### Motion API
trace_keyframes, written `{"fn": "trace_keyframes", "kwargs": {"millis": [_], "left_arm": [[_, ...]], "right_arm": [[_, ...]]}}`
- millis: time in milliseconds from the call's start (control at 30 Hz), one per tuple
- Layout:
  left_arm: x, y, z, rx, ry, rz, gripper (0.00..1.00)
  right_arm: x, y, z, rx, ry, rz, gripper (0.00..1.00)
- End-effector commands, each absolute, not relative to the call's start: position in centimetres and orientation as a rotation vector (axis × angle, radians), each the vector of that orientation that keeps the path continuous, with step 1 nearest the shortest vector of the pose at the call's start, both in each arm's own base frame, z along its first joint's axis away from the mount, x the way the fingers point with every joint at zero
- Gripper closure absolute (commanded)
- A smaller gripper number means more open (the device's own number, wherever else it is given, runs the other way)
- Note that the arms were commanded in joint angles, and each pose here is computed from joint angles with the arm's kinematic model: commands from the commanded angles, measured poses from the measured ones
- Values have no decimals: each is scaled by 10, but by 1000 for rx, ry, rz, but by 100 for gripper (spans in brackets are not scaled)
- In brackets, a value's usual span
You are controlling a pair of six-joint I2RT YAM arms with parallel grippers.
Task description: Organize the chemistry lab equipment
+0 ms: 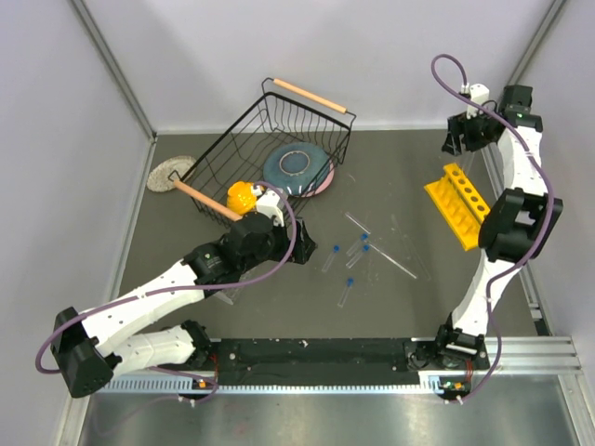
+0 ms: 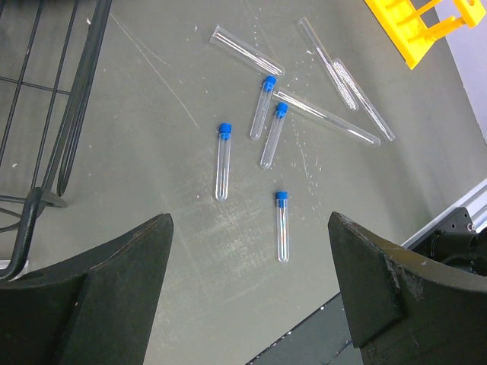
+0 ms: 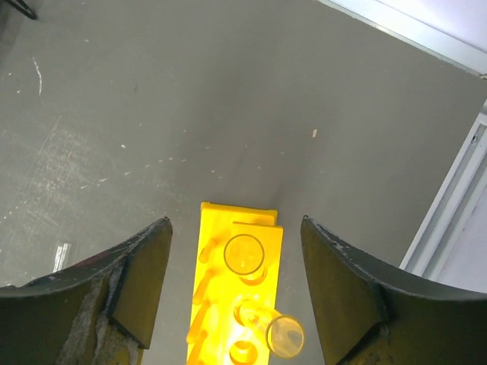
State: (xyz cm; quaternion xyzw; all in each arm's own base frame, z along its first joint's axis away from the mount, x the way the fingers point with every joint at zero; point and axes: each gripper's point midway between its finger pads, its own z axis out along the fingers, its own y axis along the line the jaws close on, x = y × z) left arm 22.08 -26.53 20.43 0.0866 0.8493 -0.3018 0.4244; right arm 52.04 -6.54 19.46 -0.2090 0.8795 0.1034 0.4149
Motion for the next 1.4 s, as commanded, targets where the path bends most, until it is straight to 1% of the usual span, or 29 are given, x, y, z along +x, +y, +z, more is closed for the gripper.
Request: {"fn": "trace_keyframes", "kwargs": {"millis": [0, 67, 100, 133, 167, 267, 500, 800, 967, 1367], "left_arm": [[225, -269, 214, 218, 2094, -776, 11], [224, -268, 213, 216, 2098, -772, 12], [224, -269, 212, 217, 2100, -775, 11], [224, -269, 212, 215, 2101, -774, 11], [224, -269, 212, 215, 2099, -777, 11], [224, -270, 213, 215, 2099, -780, 11], [225, -271, 212, 223, 2104, -776, 11], [225, -272, 213, 225, 2105, -779, 11], [226, -274, 214, 229, 2106, -780, 11], [226, -278, 215, 246, 2108, -790, 11]], "right_arm": [[531, -70, 213, -566, 2169, 188, 35], [533, -68, 209, -575, 2172, 192, 39], [533, -67, 208, -579, 2173, 196, 45], [533, -66, 207, -583, 2173, 201, 47], [533, -66, 207, -587, 2170, 200, 53], [533, -64, 207, -592, 2168, 212, 63], [532, -60, 216, -607, 2139, 221, 77], [533, -56, 230, -616, 2068, 225, 83], [531, -57, 241, -601, 2010, 222, 84], [522, -60, 245, -544, 1926, 244, 84]]}}
